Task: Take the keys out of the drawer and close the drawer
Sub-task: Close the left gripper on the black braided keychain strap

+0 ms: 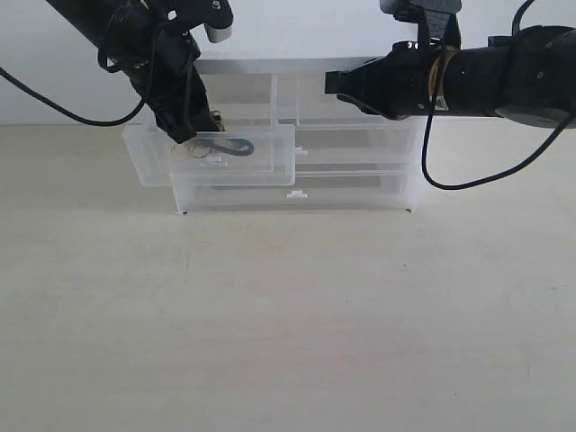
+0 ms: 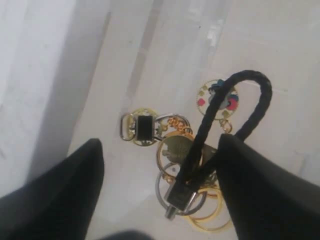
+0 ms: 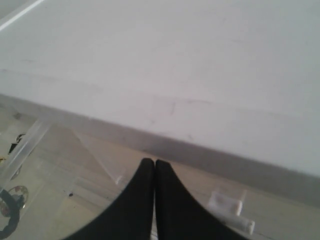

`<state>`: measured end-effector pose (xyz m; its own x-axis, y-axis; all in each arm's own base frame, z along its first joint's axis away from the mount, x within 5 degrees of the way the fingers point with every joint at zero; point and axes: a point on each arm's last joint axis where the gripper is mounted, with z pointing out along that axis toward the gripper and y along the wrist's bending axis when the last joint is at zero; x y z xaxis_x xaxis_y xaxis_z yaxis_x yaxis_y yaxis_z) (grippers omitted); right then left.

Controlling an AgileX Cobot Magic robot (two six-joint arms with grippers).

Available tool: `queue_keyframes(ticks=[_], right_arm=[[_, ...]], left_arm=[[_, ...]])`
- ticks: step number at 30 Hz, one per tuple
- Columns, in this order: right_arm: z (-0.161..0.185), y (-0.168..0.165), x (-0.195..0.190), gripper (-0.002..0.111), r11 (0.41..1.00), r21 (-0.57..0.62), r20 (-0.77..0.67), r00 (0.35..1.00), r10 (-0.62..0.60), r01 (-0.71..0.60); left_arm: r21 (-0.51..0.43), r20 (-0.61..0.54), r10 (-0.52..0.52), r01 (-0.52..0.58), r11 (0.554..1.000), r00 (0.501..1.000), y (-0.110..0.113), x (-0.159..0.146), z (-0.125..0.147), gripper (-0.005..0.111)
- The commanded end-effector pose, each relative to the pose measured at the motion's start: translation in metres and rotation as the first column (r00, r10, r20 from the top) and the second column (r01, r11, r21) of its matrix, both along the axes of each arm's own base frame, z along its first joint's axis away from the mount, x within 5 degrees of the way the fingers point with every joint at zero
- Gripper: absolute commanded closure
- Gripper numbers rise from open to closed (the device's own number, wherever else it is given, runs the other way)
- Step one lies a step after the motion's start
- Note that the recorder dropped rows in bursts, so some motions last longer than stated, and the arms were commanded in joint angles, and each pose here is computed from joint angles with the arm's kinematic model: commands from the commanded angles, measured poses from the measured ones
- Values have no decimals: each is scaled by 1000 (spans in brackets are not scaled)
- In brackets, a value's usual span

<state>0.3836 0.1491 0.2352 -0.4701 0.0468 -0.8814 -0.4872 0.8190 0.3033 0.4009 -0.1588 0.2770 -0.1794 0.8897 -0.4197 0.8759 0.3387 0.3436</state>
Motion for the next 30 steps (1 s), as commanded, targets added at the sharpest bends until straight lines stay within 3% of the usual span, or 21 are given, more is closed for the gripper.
queue_keyframes(ticks=[1,12,21,28,30], right_arm=[[0,-4,1,108,1000,0,-3,1000,-15,15],[0,-4,1,108,1000,-3,0,1000,-13,13],[0,-4,1,108,1000,-3,0,1000,-13,13],[0,-4,1,108,1000,-1,-1,1000,-14,14],[0,-4,1,108,1000,-1,-1,1000,-14,14]], left_arm=[[49,-21,-17,18,999,1000,0,5,-14,45],[59,17,-31,30,998,999,0,8,-15,49],[58,21,-31,29,998,999,0,9,-15,75],[69,31,-52,49,996,998,0,9,-15,83],[68,31,-51,49,996,998,0,9,-15,92]])
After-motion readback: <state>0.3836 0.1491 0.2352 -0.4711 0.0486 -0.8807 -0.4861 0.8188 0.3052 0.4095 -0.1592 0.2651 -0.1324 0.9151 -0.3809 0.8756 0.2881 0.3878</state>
